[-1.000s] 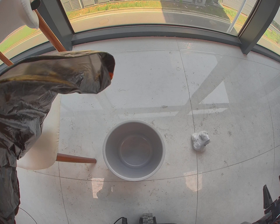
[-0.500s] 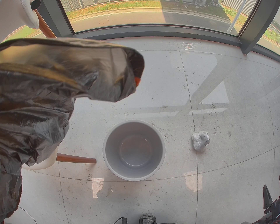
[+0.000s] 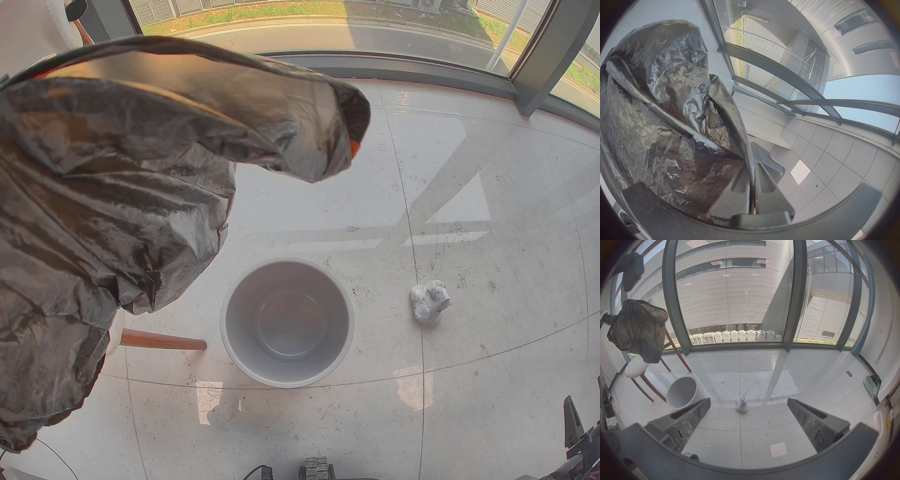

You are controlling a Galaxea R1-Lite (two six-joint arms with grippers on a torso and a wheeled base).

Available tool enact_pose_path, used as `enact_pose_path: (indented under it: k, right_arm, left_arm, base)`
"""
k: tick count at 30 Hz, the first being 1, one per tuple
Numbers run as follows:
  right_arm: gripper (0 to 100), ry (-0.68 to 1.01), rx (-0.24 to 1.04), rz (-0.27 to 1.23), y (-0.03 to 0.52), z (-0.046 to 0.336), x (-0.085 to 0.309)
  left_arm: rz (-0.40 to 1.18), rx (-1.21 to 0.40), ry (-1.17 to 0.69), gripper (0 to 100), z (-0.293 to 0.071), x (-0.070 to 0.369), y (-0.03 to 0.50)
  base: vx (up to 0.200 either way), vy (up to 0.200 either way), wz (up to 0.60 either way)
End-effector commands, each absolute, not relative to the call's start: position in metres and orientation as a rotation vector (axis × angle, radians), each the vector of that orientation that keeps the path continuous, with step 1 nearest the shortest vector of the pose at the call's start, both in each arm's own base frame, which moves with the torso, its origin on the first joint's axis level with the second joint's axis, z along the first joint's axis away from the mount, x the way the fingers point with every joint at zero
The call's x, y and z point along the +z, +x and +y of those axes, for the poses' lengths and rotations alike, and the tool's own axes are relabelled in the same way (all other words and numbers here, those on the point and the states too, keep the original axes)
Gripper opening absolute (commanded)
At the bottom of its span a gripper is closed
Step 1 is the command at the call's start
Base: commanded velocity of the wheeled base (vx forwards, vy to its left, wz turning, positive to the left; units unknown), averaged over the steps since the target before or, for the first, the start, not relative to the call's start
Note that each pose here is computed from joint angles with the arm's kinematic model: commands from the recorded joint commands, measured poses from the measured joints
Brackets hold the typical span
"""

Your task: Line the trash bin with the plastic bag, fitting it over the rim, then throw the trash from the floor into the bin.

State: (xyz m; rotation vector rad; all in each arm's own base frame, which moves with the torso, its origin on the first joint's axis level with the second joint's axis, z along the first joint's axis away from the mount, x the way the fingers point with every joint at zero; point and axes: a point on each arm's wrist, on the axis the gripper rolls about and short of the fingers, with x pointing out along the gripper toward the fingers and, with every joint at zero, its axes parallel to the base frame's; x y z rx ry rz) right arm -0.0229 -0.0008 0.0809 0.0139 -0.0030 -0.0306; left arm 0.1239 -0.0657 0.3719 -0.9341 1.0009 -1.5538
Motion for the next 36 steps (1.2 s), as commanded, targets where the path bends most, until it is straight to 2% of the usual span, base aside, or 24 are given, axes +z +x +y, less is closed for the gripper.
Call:
enact_pose_path:
  k: [1,36]
  right_arm:
    - [100,0.015,-0.031,-0.002,-0.023,-0.001,0.076]
    - [100,0.015,-0.029,-0.002,-0.023,-0.001,0.076]
  left_arm:
    - [1.075,-1.544,-0.960,0,-0.077,0.362,0.143]
    - [1.268,-1.513,-1.010,0,-0.119,0.306,0.201]
  base:
    - [0.000,0.000,0.00]
    - [0.000,0.000,0.00]
